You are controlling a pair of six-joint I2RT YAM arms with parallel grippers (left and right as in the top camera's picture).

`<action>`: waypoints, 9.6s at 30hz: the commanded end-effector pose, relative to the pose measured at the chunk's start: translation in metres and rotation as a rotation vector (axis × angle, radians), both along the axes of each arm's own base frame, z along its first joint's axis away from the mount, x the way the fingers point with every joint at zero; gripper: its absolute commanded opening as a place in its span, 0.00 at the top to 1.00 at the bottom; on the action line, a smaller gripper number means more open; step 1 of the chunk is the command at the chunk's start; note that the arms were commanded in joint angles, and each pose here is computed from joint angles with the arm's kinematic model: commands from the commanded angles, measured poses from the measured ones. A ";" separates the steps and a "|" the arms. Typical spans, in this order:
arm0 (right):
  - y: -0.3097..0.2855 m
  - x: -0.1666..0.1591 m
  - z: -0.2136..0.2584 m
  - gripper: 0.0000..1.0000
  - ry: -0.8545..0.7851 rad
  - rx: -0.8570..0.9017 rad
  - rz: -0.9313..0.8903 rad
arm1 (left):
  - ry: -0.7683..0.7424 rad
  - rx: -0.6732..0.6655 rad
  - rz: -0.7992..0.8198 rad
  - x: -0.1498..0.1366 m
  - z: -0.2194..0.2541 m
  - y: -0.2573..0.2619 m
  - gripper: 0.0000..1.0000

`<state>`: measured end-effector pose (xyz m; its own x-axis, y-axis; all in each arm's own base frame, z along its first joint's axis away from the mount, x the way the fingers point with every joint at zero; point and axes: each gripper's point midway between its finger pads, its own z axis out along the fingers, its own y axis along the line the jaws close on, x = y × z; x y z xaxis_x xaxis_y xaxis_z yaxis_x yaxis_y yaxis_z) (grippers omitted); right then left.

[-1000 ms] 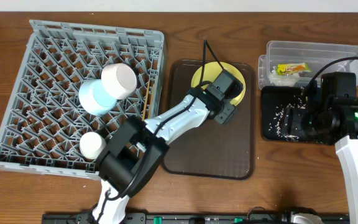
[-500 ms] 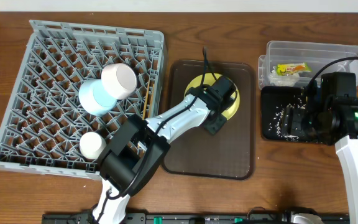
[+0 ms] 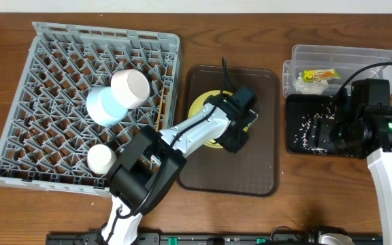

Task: Sort waste into correct bins and load items into the dishwasher

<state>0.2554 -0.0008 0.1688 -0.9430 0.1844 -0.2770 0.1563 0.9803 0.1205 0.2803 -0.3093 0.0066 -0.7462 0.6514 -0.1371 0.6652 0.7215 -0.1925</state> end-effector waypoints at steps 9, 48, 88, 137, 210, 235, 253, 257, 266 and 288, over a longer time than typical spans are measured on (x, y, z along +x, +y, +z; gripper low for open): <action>-0.003 0.000 0.002 0.23 -0.007 -0.010 -0.007 | 0.031 0.011 0.002 -0.006 -0.009 0.002 0.87; -0.003 -0.002 0.002 0.24 -0.001 -0.010 -0.007 | -0.215 0.148 0.049 -0.001 0.034 0.003 0.94; -0.003 -0.002 0.002 0.24 0.000 -0.009 -0.007 | -0.056 -0.747 0.536 0.092 0.232 0.159 0.94; 0.002 -0.051 0.053 0.01 -0.622 -0.096 0.017 | -0.705 -0.199 0.884 -0.094 0.225 0.300 0.06; 0.020 -0.010 -0.012 0.01 -1.203 -0.063 0.063 | -0.896 -0.294 0.872 -0.123 0.255 0.300 0.05; 0.020 -0.010 -0.012 0.01 -1.203 -0.063 0.063 | -0.913 -0.353 0.834 -0.096 0.182 0.291 0.04; 0.020 -0.010 -0.012 0.01 -1.202 -0.064 0.063 | -1.274 -0.511 0.697 -0.036 0.149 0.278 0.04; 0.020 -0.010 -0.012 0.01 -1.202 -0.064 0.063 | -1.221 -0.465 0.722 -0.038 0.132 0.282 0.04; 0.020 -0.010 -0.012 0.01 -1.202 -0.064 0.063 | -1.221 -0.466 0.722 -0.038 0.132 0.282 0.04; 0.020 -0.010 -0.012 0.01 -1.202 -0.064 0.063 | -1.221 -0.465 0.722 -0.038 0.132 0.282 0.04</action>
